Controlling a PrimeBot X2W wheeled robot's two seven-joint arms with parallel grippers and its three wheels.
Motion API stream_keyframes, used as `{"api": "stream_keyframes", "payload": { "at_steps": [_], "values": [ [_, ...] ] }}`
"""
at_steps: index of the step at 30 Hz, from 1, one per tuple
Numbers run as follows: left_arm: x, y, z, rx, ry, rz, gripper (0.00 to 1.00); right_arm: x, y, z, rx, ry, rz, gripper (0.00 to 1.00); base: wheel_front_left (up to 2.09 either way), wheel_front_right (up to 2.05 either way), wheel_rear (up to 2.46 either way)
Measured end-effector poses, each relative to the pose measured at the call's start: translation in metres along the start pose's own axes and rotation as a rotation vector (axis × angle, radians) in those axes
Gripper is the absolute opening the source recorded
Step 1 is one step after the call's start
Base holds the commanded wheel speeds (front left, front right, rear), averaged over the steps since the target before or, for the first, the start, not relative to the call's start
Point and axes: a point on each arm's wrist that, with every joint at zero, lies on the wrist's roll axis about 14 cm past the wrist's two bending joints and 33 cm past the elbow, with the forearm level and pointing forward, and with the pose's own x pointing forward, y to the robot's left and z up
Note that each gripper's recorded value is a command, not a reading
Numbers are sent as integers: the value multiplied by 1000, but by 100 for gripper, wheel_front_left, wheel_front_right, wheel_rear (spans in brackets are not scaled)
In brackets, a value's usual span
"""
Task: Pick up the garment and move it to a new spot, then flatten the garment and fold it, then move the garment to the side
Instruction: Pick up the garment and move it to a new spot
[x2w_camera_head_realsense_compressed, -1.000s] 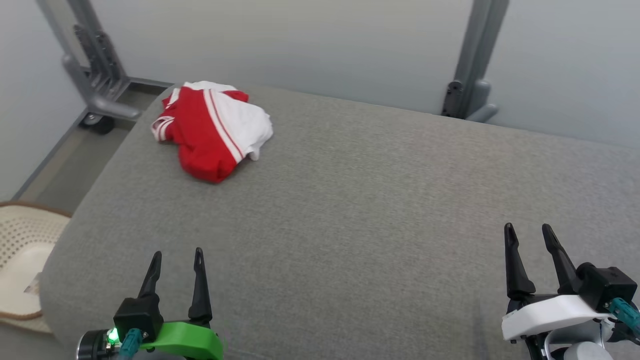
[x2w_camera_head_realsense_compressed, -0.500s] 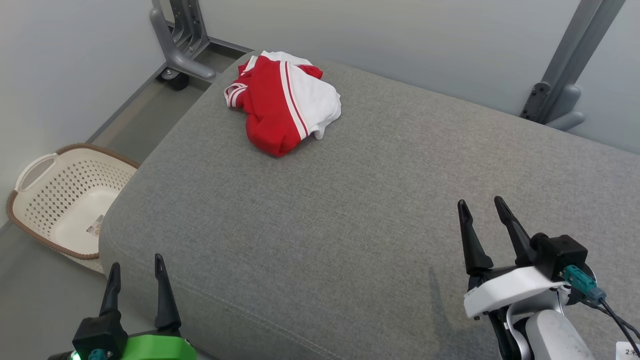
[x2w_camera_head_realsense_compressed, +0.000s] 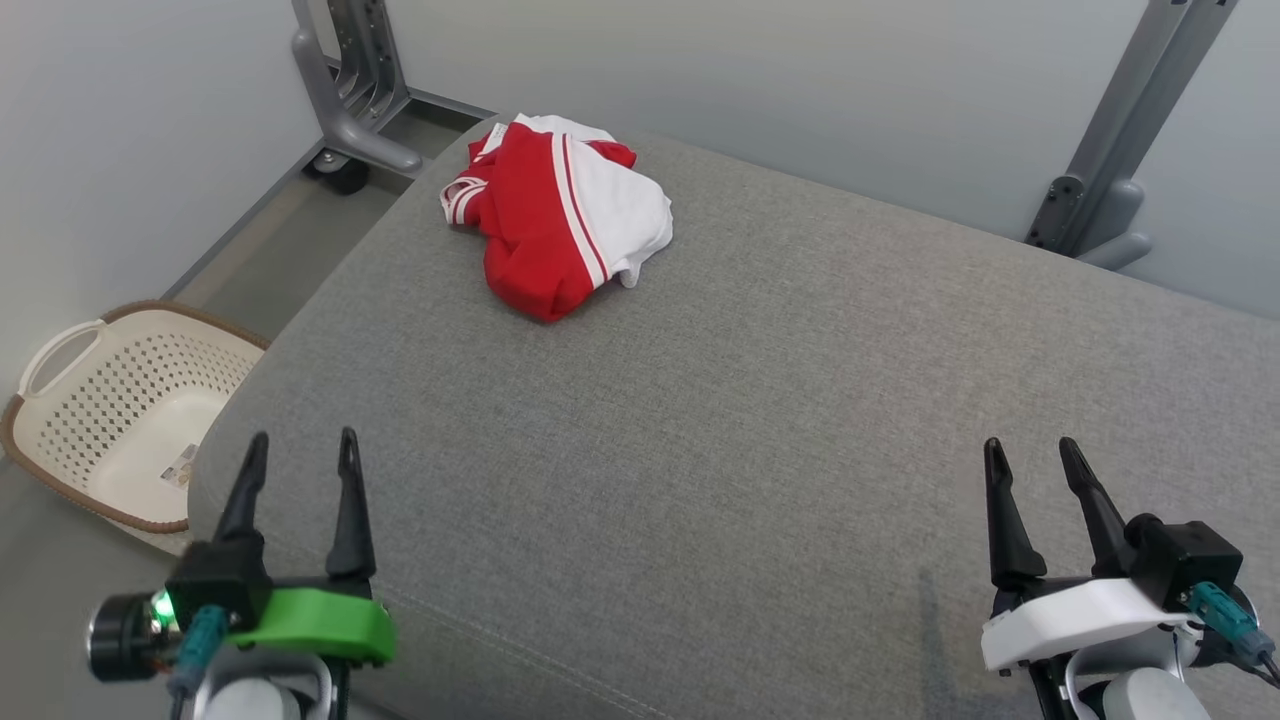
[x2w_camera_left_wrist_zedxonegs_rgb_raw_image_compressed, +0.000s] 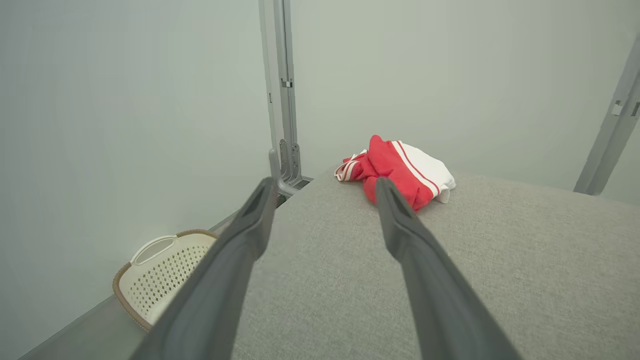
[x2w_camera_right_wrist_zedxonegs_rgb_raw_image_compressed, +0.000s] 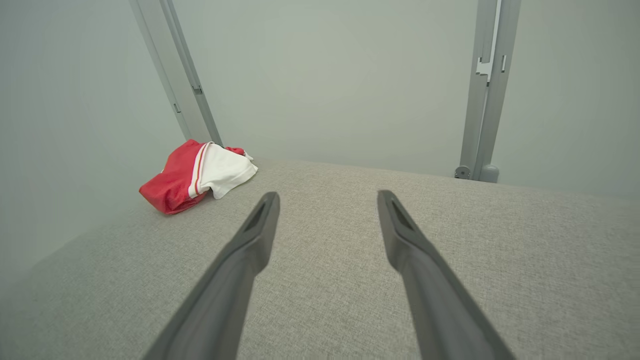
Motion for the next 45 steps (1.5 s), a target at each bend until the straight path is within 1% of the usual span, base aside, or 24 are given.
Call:
{"api": "stream_keyframes", "payload": {
  "at_steps": [1, 2, 3, 7, 9, 14, 16, 18, 23, 26, 28, 31, 34, 37, 40, 44, 45],
  "values": [
    [0, 0, 0, 0, 0, 0, 100, 0, 0, 0, 0, 0, 0, 100, 0, 0, 0],
    [16, 1, 15, 16, -42, -17, 100, 0, 0, 7, -11, -17, 1, 100, 0, 0, 0],
    [16, 1, 15, 16, -42, -17, 100, 0, 0, 7, -11, -17, 1, 100, 0, 0, 0],
    [54, 5, 49, 84, -114, -58, 100, 4, -2, 22, -45, -51, 2, 100, 0, 0, 0],
    [76, 1, 65, 101, -136, -82, 100, 7, -5, 30, -59, -69, -3, 100, 0, 0, 0],
    [137, -7, 95, 154, -134, -134, 100, 14, -21, 40, -90, -91, -33, 100, 0, 0, 0],
    [162, -16, 100, 190, -111, -167, 100, 15, -30, 40, -91, -94, -53, 100, 0, 0, 0],
    [185, -26, 95, 184, -65, -189, 100, 16, -39, 40, -74, -98, -72, 100, 0, 0, 0],
    [236, -44, 52, 191, 106, -203, 100, 16, -63, 34, -64, -100, -118, 100, 0, 0, 0],
    [254, -49, 12, 214, 210, -185, 100, 13, -77, 27, -63, -93, -150, 100, 0, 0, 0],
    [260, -53, -20, 205, 285, -170, 100, 8, -90, 20, -64, -78, -183, 100, 0, 0, 0],
    [264, -72, -65, 175, 375, -183, 100, -1, -110, 7, -68, -42, -236, 100, 0, 0, 0],
    [257, -91, -113, 163, 481, -212, 100, -9, -127, -6, -78, -6, -284, 100, 0, 0, 0],
    [248, -98, -151, 162, 579, -219, 100, -15, -139, -17, -83, 23, -315, 100, 0, 0, 0],
    [241, -101, -179, 171, 663, -218, 100, -19, -146, -26, -85, 47, -332, 100, 0, 0, 0],
    [235, -104, -201, 187, 726, -226, 100, -21, -149, -34, -80, 71, -340, 100, 0, 0, 0],
    [233, -104, -205, 192, 742, -226, 92, -22, -150, -36, -76, 72, -343, 100, 0, 0, 0]
  ]
}}
